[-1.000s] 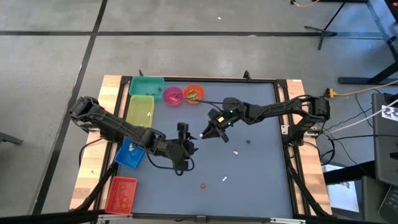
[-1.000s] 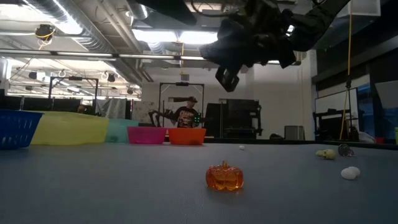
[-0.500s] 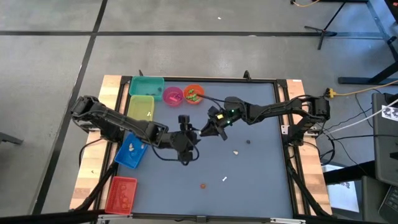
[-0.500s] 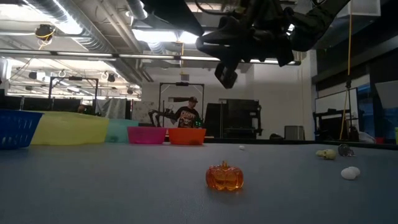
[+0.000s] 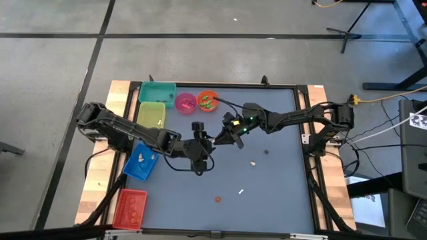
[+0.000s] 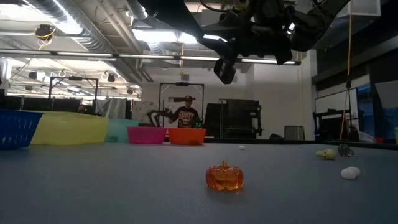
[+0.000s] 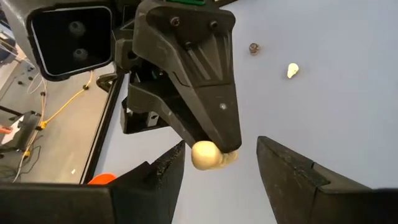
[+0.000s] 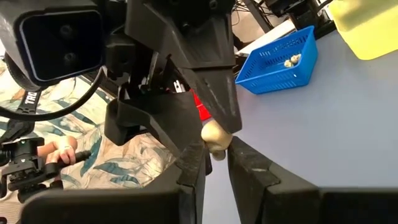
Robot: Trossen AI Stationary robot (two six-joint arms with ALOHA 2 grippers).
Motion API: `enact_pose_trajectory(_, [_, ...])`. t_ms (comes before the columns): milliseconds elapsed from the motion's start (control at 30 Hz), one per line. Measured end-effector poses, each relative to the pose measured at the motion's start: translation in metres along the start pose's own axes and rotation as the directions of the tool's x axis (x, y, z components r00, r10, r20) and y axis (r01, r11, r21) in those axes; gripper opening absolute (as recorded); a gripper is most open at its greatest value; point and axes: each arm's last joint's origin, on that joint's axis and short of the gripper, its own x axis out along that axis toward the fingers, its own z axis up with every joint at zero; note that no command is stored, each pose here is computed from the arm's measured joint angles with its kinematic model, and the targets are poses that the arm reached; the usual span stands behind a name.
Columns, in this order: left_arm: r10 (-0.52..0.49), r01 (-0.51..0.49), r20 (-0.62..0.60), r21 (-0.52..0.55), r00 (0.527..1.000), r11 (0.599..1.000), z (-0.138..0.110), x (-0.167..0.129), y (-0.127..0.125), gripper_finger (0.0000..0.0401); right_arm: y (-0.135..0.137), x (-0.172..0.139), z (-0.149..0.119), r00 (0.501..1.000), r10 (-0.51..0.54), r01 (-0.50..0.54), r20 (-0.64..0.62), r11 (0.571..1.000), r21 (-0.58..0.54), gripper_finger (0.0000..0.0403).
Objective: Sort Halloween decoration
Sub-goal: Put the yellow skull toy into the blue bin
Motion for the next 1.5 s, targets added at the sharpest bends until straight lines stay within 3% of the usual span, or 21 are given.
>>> enact_pose_trajectory(767, [0.004,-0.004,-0.002,0.005,1.0,1.0,-0.0002,0.0008,0.0014,0.0185,0.0011,-0.0001,0.0017,1.0,0.01,-0.012,0.014,0.991,0.134,0.0062])
enact_pose_trajectory(1100, [0.018,-0.018,-0.011,-0.005,1.0,1.0,-0.0011,0.0041,0.0067,0.0184,0.0011,-0.0001,0.0018,1.0,0.009,-0.011,0.016,0.99,0.14,0.0062])
enact_pose_trajectory(1500, [0.017,-0.017,-0.011,-0.005,1.0,1.0,-0.0011,0.0041,0.0067,0.0146,0.001,-0.0001,0.0017,1.0,0.008,-0.01,0.016,0.99,0.14,0.0062])
